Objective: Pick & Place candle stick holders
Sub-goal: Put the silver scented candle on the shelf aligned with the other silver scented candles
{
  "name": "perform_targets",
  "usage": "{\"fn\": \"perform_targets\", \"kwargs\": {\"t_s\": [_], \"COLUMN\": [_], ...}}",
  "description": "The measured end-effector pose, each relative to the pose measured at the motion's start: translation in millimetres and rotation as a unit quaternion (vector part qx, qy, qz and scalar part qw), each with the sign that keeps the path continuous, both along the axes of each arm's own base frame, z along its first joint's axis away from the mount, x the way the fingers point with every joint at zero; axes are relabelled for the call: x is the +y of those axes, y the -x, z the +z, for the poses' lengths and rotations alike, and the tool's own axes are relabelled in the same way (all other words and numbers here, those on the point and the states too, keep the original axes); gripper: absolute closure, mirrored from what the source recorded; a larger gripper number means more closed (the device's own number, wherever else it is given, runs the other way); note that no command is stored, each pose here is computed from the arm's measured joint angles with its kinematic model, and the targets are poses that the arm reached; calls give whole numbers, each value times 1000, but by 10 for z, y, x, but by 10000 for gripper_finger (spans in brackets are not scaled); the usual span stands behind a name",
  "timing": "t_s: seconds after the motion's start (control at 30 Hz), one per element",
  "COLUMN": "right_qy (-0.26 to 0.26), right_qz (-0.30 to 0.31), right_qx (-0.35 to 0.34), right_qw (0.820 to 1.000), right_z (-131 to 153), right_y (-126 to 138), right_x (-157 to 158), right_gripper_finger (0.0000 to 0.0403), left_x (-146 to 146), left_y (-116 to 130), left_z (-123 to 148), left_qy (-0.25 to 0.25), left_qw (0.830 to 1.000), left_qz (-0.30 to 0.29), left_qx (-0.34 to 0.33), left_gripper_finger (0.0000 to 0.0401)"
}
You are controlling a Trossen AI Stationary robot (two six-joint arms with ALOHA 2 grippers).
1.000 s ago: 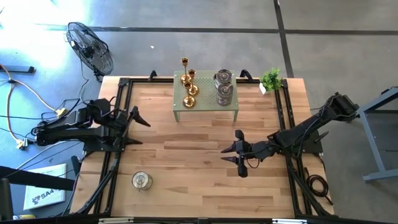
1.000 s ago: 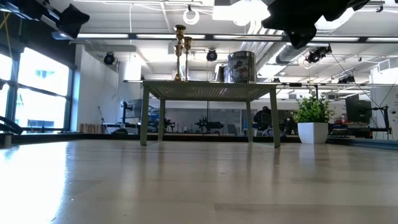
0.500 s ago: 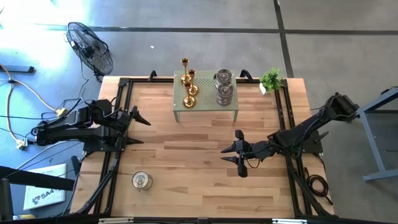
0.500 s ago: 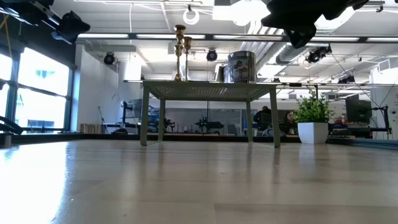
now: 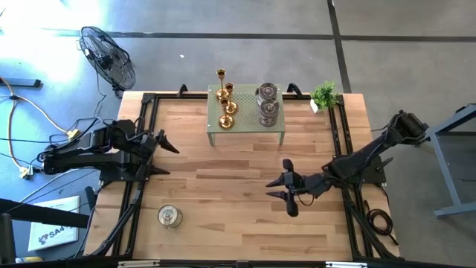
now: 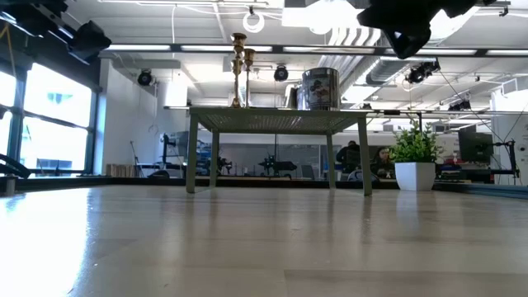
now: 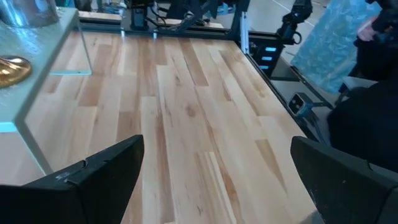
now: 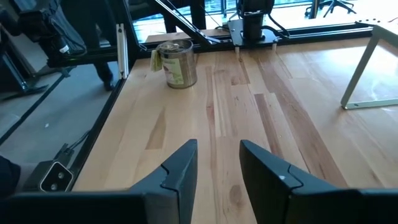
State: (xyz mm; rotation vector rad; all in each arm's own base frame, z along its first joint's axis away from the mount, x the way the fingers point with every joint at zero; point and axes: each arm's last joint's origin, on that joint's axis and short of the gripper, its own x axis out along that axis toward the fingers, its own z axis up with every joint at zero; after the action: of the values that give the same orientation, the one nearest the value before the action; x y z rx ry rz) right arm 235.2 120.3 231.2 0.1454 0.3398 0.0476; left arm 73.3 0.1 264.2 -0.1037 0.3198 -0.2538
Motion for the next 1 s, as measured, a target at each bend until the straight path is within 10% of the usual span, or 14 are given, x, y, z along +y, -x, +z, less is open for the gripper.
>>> {"fn": "perform_targets", "kwargs": {"t_s": [1.0], "right_qy": [-9], "right_qz": [-7], "right_qx": [-8], "right_qw": [1000], "right_z": [12], "right_y": [38], "right_x": [71], "right_gripper_finger": [288], "left_x": [-150], "left_y": [-141], "left_z": [-299], "left_qy": [54], "left_qw": [996], "left_qz": [-74], "left_qx": [17], "left_gripper_finger": [2]}}
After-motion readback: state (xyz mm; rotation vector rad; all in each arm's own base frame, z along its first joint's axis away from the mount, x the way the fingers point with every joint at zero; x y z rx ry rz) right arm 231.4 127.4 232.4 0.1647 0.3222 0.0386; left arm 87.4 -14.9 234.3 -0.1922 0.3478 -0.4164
